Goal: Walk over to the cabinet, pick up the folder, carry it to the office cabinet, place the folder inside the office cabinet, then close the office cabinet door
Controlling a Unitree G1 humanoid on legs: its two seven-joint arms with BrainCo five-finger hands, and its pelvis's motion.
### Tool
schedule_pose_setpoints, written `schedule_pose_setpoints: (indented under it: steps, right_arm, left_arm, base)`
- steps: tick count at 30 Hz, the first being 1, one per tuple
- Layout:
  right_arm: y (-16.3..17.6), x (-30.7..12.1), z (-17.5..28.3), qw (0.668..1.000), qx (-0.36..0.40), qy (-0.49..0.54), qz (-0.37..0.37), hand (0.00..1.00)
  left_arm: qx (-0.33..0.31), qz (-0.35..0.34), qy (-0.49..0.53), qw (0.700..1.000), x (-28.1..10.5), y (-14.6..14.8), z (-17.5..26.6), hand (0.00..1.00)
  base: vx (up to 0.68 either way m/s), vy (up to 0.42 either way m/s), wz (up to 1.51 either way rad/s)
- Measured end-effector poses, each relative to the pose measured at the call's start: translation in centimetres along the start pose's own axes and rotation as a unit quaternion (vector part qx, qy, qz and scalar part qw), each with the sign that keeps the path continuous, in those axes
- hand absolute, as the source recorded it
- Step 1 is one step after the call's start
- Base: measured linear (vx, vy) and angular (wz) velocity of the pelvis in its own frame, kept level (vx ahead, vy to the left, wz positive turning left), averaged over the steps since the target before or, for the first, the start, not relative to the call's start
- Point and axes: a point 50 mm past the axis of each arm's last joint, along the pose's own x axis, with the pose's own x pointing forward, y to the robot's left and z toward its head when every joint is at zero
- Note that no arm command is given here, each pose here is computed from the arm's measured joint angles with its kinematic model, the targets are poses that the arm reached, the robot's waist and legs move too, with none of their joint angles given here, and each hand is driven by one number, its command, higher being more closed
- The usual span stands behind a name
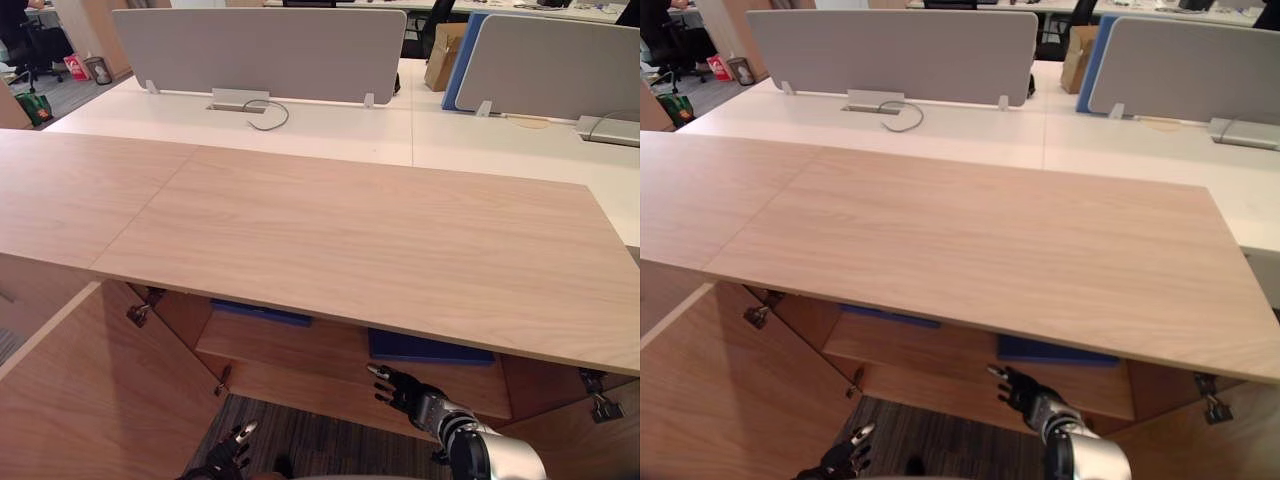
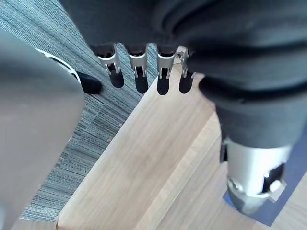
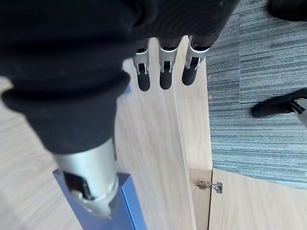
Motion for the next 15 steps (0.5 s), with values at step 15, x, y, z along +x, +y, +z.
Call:
schedule_pose_setpoints:
  steps: [15]
  right_arm:
    - [-1.7,-1.2,6.8,0.985,0.078,-0.136,-0.065,0.0]
  left_arm:
    - [-0.023,0.027,-0.025,0.999,-0.1,0.5,0.3,0.0]
  base:
    - [0.0,0.014,-0.02]
